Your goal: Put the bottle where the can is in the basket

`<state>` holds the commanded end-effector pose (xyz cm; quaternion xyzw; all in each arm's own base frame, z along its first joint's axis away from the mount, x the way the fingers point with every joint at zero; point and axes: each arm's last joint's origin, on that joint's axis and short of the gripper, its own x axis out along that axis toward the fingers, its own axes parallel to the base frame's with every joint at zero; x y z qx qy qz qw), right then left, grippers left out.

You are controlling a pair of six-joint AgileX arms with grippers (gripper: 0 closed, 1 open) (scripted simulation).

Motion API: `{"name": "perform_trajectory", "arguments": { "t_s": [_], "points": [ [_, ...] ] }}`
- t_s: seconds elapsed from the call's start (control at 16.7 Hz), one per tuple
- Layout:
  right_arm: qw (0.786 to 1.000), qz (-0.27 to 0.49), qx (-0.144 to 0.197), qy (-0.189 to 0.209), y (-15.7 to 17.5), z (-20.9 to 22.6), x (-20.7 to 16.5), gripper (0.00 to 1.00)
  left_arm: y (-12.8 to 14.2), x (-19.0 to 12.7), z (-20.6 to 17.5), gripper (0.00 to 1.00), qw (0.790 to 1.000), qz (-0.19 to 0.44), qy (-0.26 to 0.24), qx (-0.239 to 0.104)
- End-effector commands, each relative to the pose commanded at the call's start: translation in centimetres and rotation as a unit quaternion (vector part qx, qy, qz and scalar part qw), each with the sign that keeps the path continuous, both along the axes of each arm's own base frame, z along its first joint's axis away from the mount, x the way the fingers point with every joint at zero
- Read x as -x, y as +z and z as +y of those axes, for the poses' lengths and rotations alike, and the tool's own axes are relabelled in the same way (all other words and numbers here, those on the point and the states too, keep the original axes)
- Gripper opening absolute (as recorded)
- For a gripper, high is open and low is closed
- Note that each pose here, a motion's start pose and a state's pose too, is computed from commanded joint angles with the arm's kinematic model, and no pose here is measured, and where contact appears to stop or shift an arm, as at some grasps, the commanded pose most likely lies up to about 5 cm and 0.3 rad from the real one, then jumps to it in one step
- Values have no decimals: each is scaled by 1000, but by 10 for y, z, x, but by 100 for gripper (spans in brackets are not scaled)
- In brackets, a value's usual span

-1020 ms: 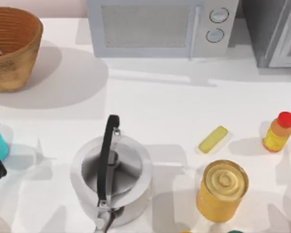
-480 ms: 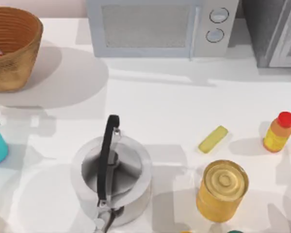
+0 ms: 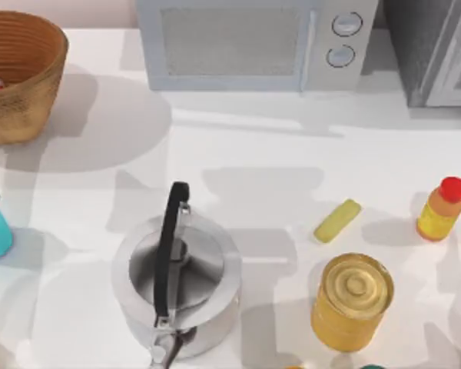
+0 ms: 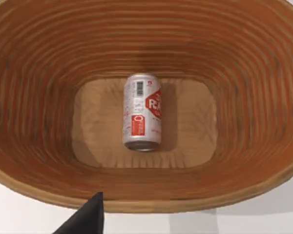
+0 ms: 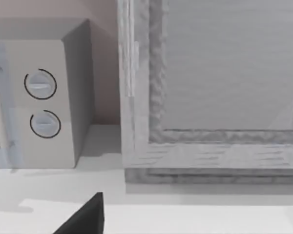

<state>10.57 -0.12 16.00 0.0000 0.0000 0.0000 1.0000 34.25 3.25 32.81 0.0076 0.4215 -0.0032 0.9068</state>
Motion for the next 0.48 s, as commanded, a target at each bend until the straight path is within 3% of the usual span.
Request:
{"name": "perform_trajectory", "arguments": {
  "t_s": [0.24, 0.48],
  "points": [
    [1000, 0, 0, 0, 0, 0, 0, 100, -37, -79, 18, 100, 995, 104, -3, 8],
    [1000, 0, 0, 0, 0, 0, 0, 100, -89, -130, 33, 100, 982, 186, -6, 17]
  ]
}}
